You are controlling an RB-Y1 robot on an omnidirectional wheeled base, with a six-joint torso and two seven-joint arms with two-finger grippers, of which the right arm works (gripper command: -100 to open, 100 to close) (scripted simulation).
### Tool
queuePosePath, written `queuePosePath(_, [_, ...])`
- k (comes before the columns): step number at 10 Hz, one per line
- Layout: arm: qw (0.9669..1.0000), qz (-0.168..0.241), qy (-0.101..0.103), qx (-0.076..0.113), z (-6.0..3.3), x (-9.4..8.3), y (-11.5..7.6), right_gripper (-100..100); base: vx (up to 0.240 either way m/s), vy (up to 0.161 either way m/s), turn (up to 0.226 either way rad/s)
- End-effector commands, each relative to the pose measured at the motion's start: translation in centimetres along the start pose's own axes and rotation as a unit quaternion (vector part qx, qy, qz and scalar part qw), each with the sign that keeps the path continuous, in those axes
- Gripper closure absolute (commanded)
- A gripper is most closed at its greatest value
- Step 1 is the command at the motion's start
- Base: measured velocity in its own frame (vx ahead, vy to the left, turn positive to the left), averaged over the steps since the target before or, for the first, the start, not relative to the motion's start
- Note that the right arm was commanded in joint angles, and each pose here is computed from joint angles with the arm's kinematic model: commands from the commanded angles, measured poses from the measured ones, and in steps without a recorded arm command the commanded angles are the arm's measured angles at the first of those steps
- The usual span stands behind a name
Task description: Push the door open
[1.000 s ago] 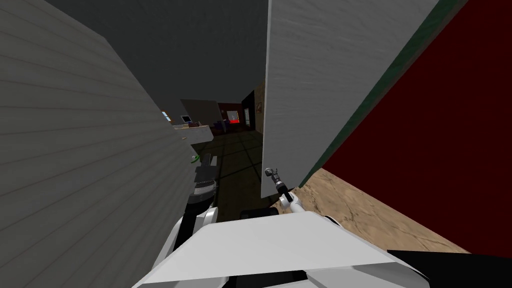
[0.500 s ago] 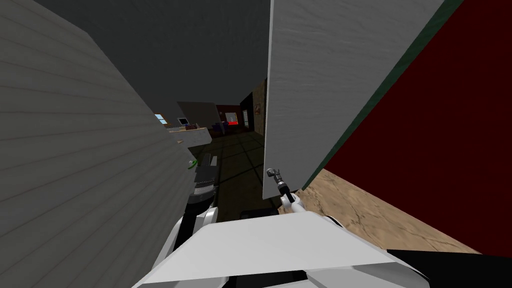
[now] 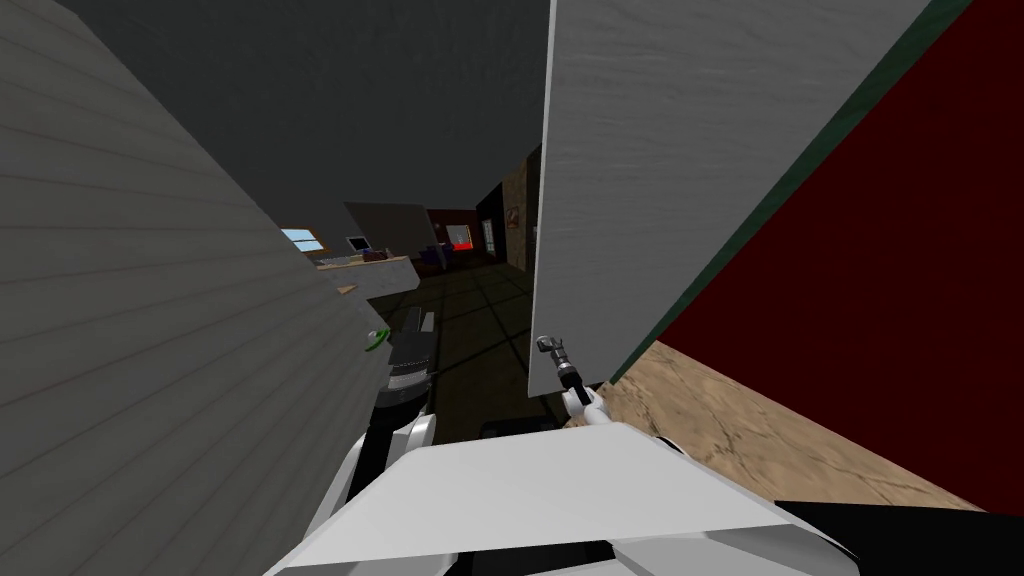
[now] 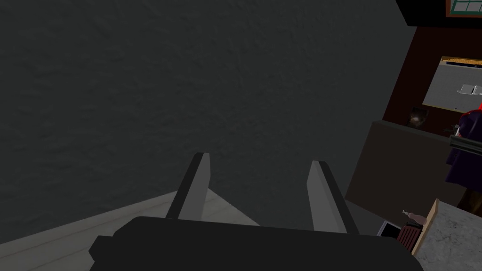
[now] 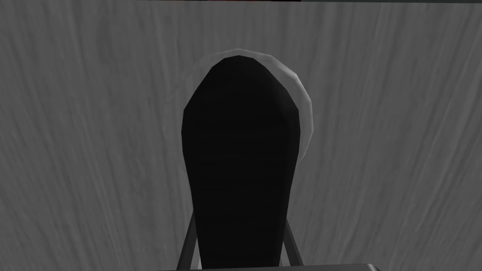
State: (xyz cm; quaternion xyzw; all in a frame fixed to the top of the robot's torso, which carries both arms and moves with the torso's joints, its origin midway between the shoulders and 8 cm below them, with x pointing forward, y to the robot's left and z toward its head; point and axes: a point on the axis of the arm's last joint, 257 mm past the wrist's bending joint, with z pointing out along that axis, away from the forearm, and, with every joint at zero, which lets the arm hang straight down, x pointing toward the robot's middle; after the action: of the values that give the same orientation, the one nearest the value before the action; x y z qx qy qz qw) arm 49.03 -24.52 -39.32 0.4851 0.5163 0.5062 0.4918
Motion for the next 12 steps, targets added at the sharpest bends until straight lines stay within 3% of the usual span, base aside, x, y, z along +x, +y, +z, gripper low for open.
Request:
queuePosePath(1, [0.9999,-0.002,-0.014,-0.005,0.36,-1.3,0.4,100,0.157,0.115,-0.081])
queuePosePath(7, [0.9987,0.006,-0.050,-0.002,0.09,-3.2,0.2,100,0.156,0.096,-0.053])
queuePosePath(12, [0.9974,0.003,-0.073,-0.001,-0.33,-5.4,0.1,100,0.151,0.040,-0.034])
